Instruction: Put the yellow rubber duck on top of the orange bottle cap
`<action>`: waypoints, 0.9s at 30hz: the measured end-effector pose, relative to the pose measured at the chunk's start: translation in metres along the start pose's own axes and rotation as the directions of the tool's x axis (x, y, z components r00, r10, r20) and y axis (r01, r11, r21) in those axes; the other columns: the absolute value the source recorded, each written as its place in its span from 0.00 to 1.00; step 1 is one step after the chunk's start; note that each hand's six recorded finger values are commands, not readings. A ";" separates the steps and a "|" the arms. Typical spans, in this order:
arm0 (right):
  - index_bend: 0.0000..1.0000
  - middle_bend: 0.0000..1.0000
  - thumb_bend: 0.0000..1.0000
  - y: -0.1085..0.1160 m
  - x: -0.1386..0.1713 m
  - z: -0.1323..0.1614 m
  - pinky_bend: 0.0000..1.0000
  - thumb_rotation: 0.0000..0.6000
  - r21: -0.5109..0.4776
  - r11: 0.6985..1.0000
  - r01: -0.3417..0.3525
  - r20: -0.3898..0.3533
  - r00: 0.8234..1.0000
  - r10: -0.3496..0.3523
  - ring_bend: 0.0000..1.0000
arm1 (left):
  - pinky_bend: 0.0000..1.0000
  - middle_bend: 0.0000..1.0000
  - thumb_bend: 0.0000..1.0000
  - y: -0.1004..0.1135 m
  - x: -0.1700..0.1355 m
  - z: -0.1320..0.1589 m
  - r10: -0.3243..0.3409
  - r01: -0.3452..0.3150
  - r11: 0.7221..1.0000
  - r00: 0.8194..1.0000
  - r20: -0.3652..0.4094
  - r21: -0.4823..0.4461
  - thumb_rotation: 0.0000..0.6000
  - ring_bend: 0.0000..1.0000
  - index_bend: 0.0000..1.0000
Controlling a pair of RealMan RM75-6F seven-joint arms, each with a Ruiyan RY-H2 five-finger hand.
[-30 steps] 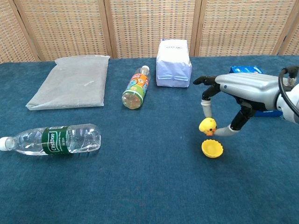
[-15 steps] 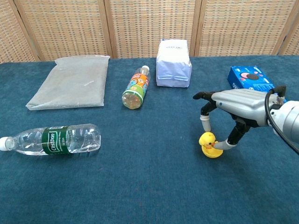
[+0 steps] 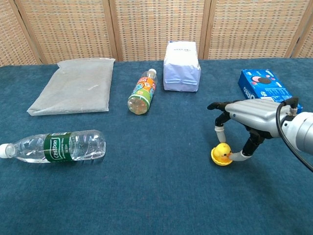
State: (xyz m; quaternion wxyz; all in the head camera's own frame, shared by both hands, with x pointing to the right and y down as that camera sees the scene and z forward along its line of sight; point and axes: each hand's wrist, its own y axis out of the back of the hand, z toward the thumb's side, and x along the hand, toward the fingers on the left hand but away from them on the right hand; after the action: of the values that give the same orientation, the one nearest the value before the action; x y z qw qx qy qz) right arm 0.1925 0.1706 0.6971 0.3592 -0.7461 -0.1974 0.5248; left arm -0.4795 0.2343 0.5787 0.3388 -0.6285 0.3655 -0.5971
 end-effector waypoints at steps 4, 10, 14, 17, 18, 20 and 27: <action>0.28 0.00 0.02 0.001 0.000 0.001 0.00 1.00 -0.005 1.000 0.002 -0.002 1.000 -0.002 0.00 | 0.00 0.00 0.04 0.000 0.000 0.001 0.000 0.000 1.000 1.000 0.001 0.002 1.00 0.00 0.00; 0.12 0.00 0.00 0.007 0.003 0.002 0.00 1.00 -0.014 1.000 0.004 -0.020 1.000 -0.004 0.00 | 0.00 0.00 0.04 0.001 0.000 0.000 0.002 -0.002 1.000 1.000 0.000 0.000 1.00 0.00 0.00; 0.12 0.00 0.00 0.019 0.011 0.002 0.00 1.00 -0.017 1.000 0.024 -0.025 0.999 -0.025 0.00 | 0.00 0.00 0.04 0.002 -0.001 0.000 0.005 -0.005 1.000 1.000 -0.001 -0.004 1.00 0.00 0.00; 0.12 0.00 0.00 0.034 0.021 0.001 0.00 1.00 -0.027 0.998 0.053 -0.030 0.998 -0.053 0.00 | 0.00 0.00 0.04 0.003 -0.001 -0.001 0.009 -0.009 1.000 1.000 -0.003 -0.007 1.00 0.00 0.00; 0.12 0.00 0.00 0.040 0.026 -0.001 0.00 1.00 -0.030 0.997 0.064 -0.030 0.997 -0.065 0.00 | 0.00 0.00 0.04 0.004 -0.001 -0.001 0.011 -0.011 1.000 1.000 -0.002 -0.008 1.00 0.00 0.00; 0.09 0.00 0.00 0.054 0.037 -0.007 0.00 1.00 -0.034 0.994 0.100 -0.028 0.994 -0.101 0.00 | 0.00 0.00 0.04 0.006 -0.002 -0.001 0.017 -0.017 1.000 1.000 0.000 -0.010 1.00 0.00 0.00; 0.00 0.00 0.00 0.091 0.079 -0.039 0.00 1.00 -0.093 0.946 0.311 0.005 0.950 -0.312 0.00 | 0.00 0.00 0.04 0.012 -0.008 -0.001 0.044 -0.044 0.999 0.999 0.002 -0.013 1.00 0.00 0.00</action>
State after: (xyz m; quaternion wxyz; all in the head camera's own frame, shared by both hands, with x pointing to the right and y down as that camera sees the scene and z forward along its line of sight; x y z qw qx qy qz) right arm 0.2501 0.1502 0.5867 0.4037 -0.7239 -0.3348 0.4482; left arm -0.4813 0.2349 0.5647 0.3482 -0.6234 0.3826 -0.5863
